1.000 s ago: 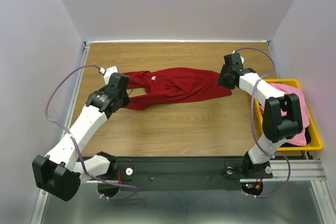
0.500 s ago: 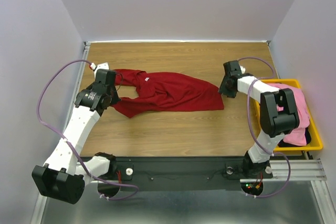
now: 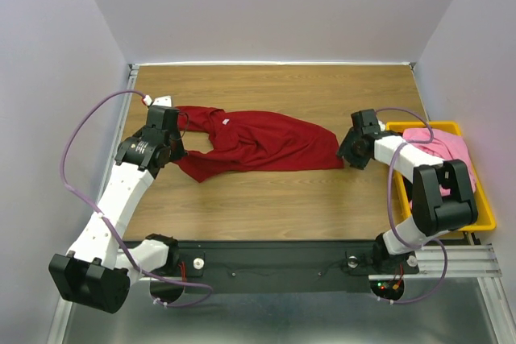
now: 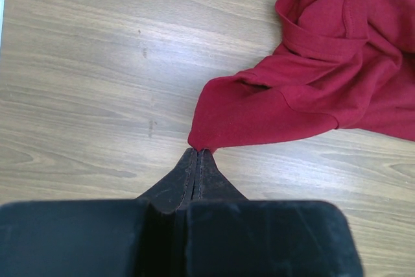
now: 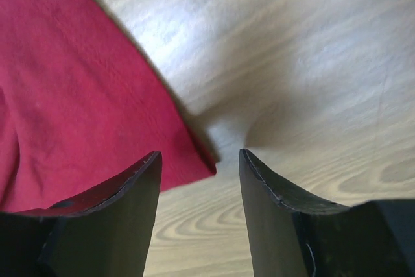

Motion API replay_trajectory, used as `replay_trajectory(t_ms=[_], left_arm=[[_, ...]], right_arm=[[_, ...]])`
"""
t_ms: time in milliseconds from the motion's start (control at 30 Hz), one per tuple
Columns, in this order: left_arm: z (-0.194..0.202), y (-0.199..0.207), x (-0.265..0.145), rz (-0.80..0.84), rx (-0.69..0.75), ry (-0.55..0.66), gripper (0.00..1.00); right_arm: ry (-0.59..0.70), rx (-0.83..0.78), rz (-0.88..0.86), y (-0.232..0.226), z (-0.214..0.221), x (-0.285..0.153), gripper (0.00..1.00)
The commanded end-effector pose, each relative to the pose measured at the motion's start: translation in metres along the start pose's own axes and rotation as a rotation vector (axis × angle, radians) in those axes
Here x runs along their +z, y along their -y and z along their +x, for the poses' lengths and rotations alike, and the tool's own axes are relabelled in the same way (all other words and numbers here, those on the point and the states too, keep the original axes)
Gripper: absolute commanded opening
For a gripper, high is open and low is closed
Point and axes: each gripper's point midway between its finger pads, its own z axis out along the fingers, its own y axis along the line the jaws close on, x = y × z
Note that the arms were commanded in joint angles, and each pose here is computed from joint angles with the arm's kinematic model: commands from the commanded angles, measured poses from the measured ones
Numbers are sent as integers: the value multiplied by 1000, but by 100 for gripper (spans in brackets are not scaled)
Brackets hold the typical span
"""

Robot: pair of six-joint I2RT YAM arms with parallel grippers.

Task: Fold and stack the t-shirts
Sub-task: Flatten the tshirt out

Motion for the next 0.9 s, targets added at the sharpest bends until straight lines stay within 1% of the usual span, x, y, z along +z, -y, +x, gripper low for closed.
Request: replay_trajectory(t_ms=[0,333,433,600,633,733,767,867], left_arm=[[-9,0,-3,17,8,40,0],[-12,1,-3,29,19,52,0],[-12,0,-3,27,23,53,0],[-14,0,-3,29,20,61,0],[-14,-1,-4,27,18,63,0],[-18,-1,-5,29,11,75,0],[-20,-1,-6,32,3,79,0],[-32,3,-13,49,-27,111,0]], right_arm=[[4,51,-79,-13,-1,-5,57],[-52,67,-80,-9,20,14,56],[-58,68,-69,-6,24,19,54],[-79,49,-98,-17,28,21,46],[-71,43,-101,-18,26,20,37],[-34,28,-107,-19,16,14,22],[0,24,-115,-23,6,7,11],[63,1,-106,-25,-15,-9,1]])
